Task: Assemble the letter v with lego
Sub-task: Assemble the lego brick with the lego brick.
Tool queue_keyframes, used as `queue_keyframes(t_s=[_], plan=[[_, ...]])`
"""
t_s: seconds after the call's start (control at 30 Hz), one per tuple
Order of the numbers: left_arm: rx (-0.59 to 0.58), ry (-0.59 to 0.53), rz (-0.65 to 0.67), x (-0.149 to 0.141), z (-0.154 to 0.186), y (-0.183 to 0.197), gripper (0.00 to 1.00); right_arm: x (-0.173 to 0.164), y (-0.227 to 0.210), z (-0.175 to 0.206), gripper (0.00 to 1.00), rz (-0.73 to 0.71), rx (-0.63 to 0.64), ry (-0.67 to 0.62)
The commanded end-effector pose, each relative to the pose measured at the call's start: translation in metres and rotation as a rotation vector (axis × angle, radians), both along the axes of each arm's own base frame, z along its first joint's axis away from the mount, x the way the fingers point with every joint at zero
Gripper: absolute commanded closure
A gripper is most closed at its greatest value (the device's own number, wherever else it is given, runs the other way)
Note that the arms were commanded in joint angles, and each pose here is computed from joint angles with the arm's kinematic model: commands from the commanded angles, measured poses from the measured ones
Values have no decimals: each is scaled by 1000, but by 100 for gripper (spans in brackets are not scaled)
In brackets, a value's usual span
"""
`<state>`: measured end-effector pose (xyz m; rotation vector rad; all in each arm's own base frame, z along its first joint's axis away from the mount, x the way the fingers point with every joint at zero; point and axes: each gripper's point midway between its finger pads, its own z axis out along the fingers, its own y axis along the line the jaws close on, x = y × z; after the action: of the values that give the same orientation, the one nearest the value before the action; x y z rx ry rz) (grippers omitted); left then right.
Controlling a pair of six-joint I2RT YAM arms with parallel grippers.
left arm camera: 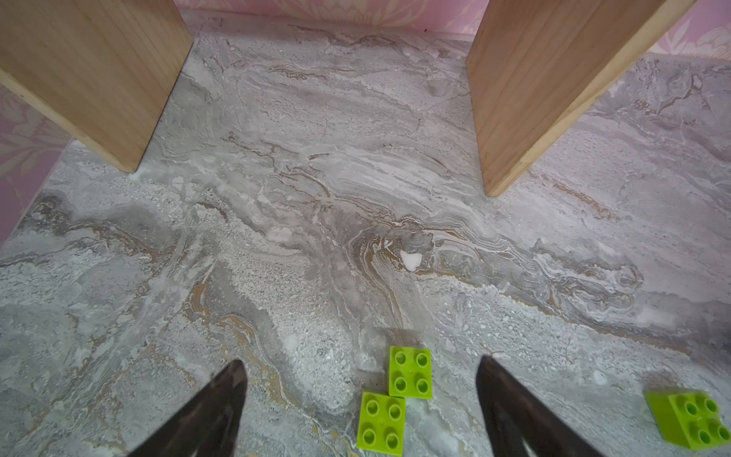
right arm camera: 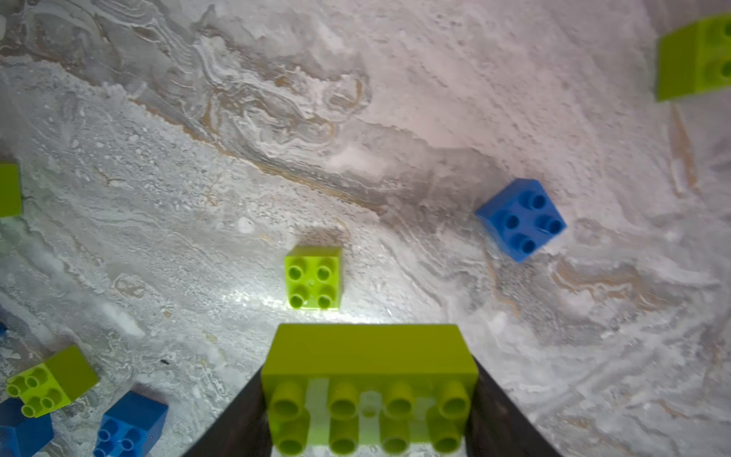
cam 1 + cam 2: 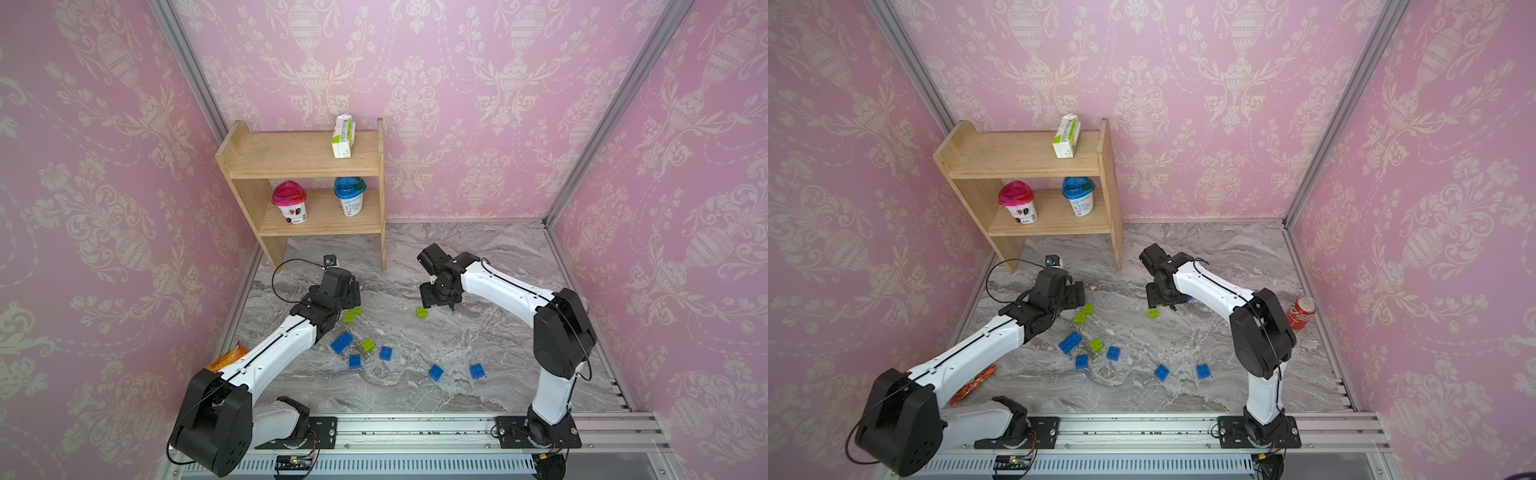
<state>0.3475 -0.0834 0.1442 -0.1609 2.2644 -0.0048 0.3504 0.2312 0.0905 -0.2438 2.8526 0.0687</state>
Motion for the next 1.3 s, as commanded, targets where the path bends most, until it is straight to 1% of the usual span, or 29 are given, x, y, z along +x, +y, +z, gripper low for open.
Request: queue_keyframes(t_s=[0.0,0.1,0.23,0.47,0.63,0.87,1.0,1.17,1.27], plan=[[6,13,-26,-3,8,-3,8,-3,7,-22,80,47,-70,77],[18,20,-29,-6,9,-1,9,1,18,-30,80,76,-76,99],[19,20,-25,-8,10,0,9,-4,23,-37,80,105,-87,123],[7,26,-27,-5,6,-3,9,-10,23,-47,80,113,-103,150],[0,19,-21,-4,6,-3,9,-13,27,-51,81,122,-88,149],[-2,20,-18,-3,5,-3,9,-11,30,-59,81,96,-82,153],[-7,15,-21,-3,6,-4,9,-7,28,-64,82,87,-102,150],[-4,15,-18,-4,6,-3,9,-12,29,-70,85,75,-109,150],[-5,15,-19,-3,5,-3,9,-16,24,-78,88,43,-131,149]])
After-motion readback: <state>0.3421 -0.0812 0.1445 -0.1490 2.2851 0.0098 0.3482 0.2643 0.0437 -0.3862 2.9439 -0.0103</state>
